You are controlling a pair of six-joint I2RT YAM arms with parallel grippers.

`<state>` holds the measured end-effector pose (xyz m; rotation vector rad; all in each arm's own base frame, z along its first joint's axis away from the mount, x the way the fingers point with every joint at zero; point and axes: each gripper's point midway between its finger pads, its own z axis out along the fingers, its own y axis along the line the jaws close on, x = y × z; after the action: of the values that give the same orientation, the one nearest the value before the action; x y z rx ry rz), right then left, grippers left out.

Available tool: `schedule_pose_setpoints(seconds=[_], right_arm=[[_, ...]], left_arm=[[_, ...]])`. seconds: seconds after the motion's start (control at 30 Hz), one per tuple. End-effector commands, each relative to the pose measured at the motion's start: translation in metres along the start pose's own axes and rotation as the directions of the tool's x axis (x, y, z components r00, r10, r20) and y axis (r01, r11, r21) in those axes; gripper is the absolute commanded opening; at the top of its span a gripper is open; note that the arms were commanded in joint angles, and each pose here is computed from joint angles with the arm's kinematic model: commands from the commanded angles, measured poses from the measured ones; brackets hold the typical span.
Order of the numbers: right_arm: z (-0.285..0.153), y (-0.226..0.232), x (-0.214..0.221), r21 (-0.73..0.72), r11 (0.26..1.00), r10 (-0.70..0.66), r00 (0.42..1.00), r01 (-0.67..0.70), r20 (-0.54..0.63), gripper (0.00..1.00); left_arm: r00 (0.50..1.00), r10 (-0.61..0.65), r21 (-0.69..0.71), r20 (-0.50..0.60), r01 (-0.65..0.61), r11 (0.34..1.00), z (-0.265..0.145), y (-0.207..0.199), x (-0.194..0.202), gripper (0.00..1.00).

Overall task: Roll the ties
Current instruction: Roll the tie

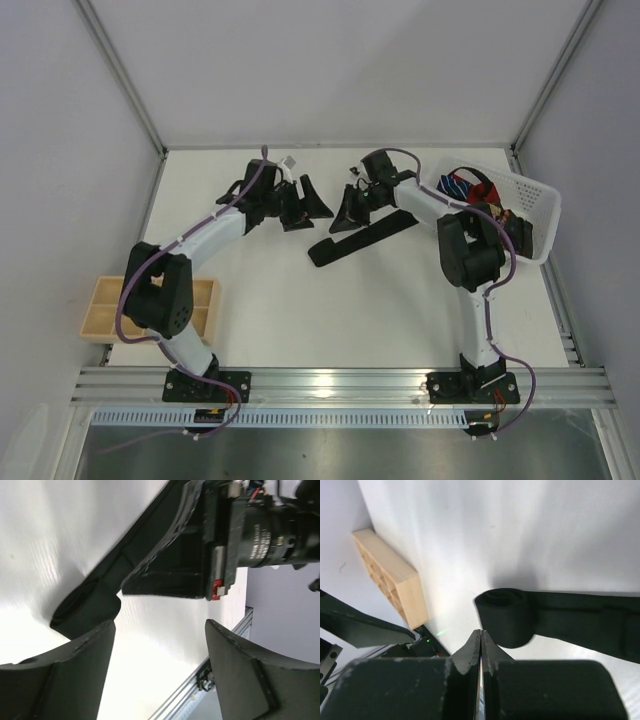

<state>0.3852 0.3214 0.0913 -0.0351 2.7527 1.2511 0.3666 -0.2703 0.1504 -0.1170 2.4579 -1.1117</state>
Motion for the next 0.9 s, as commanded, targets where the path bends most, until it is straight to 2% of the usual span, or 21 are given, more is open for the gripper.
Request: schedule_pose_setpoints(seconds=[0.0,0.13,0.27,0.37,0.57,0.7,0.8,0.87], right_arm=[[0.004,0.034,0.008,-0.07,0.997,-0.026,0.999,0.023,-0.041,0.03],[0.013,0.033,0.014,-0.073,0.997,-0.004,0.998,-0.001,-0.07,0.03],[0.015,0.019,0.016,-0.047,0.999,0.01,0.997,-0.013,-0.073,0.03],[0.018,0.005,0.019,-0.025,0.999,0.031,0.995,-0.033,-0.095,0.02],[0.021,-0.015,0.018,0.009,0.999,0.047,0.994,-0.046,-0.098,0.02],[0.023,-0.027,0.019,0.039,0.998,0.053,0.993,-0.049,-0.101,0.02],[0.024,-0.033,0.019,0.048,0.997,0.057,0.993,-0.052,-0.105,0.02],[0.018,-0.027,0.013,0.05,0.999,0.02,0.997,-0.017,-0.072,0.01]], left_arm=[[0.99,0.127,0.108,0.069,-0.134,0.985,-0.022,-0.011,-0.014,0.81],[0.98,0.179,0.126,0.091,-0.19,0.974,-0.029,-0.009,-0.02,0.89],[0.956,0.283,0.055,0.075,-0.287,0.956,-0.029,0.0,-0.022,0.96],[0.928,0.359,0.0,0.102,-0.361,0.933,-0.031,0.009,-0.027,1.0],[0.885,0.461,-0.057,0.059,-0.458,0.887,-0.035,0.021,-0.025,1.0],[0.87,0.489,-0.009,0.062,-0.489,0.872,-0.037,0.009,-0.022,1.0],[0.821,0.567,-0.036,0.059,-0.566,0.823,-0.034,0.004,-0.018,1.0],[0.826,0.562,-0.02,0.037,-0.561,0.827,-0.027,0.003,-0.01,1.0]])
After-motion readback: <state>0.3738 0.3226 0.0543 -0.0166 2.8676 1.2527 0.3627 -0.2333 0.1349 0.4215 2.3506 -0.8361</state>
